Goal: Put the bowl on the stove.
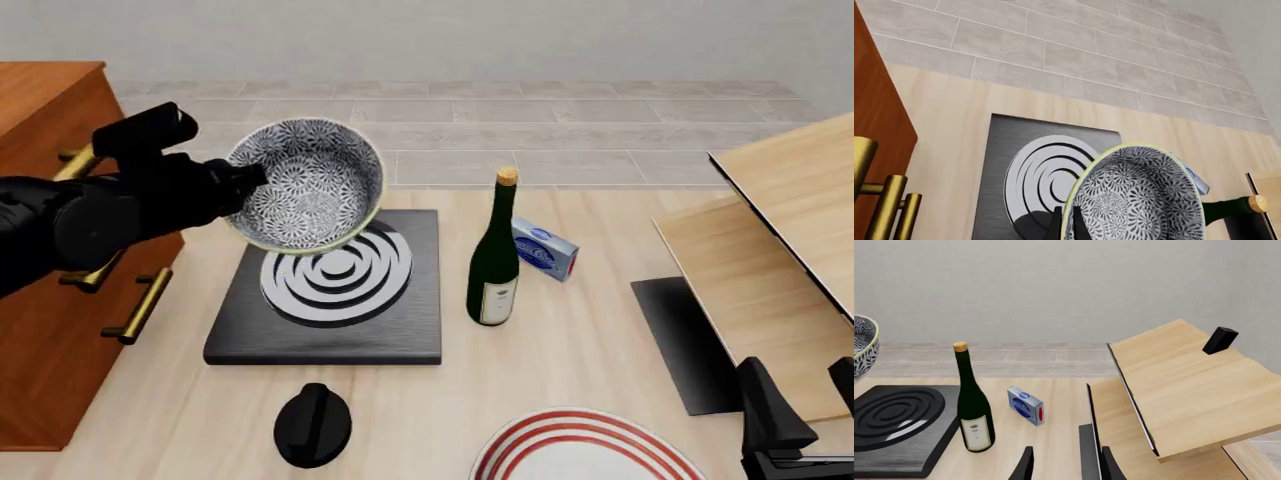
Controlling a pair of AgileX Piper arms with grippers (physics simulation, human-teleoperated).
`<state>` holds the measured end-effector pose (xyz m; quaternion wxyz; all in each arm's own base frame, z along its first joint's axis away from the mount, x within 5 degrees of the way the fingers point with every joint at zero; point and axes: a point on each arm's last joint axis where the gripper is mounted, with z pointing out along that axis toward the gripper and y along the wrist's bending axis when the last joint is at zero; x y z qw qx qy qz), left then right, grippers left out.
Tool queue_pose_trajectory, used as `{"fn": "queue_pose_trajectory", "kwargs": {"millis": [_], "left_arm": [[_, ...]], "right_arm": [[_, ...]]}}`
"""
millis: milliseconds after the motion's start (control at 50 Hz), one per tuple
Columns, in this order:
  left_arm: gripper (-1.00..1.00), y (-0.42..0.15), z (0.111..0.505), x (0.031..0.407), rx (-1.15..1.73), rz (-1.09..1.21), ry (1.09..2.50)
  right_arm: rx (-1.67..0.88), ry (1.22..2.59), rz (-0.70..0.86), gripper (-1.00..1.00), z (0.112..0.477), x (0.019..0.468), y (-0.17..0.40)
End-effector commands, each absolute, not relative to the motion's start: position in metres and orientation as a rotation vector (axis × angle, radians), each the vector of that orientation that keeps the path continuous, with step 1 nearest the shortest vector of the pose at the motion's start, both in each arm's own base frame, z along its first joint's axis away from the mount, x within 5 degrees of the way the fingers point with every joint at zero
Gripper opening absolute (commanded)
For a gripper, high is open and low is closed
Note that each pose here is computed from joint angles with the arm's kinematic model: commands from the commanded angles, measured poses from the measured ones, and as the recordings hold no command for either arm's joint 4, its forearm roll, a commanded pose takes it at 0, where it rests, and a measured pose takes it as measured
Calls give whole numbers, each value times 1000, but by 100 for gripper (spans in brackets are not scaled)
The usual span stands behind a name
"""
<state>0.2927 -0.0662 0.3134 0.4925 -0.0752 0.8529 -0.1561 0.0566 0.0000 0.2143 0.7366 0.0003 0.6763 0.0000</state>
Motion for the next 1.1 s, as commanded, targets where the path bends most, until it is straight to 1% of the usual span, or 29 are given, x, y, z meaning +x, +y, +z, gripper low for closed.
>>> {"fn": "queue_pose_trajectory", "kwargs": {"millis": [20,160,560,780,1100], "left_arm": [[-100,-64,318,300,-235,-405,2049],[-100,-64,307,310,-238,-395,2061],[-100,-68,285,320,-213,-377,2094],[-100,-70,275,328,-207,-371,2105],[-100,-72,270,328,-207,-377,2111]], "right_arm": [[0,1485,0,100,214,57,0],[1,1485,0,100,214,57,0],[0,1485,-1,100,214,57,0],[1,1485,0,100,214,57,0],[1,1486,0,100,214,57,0]]}}
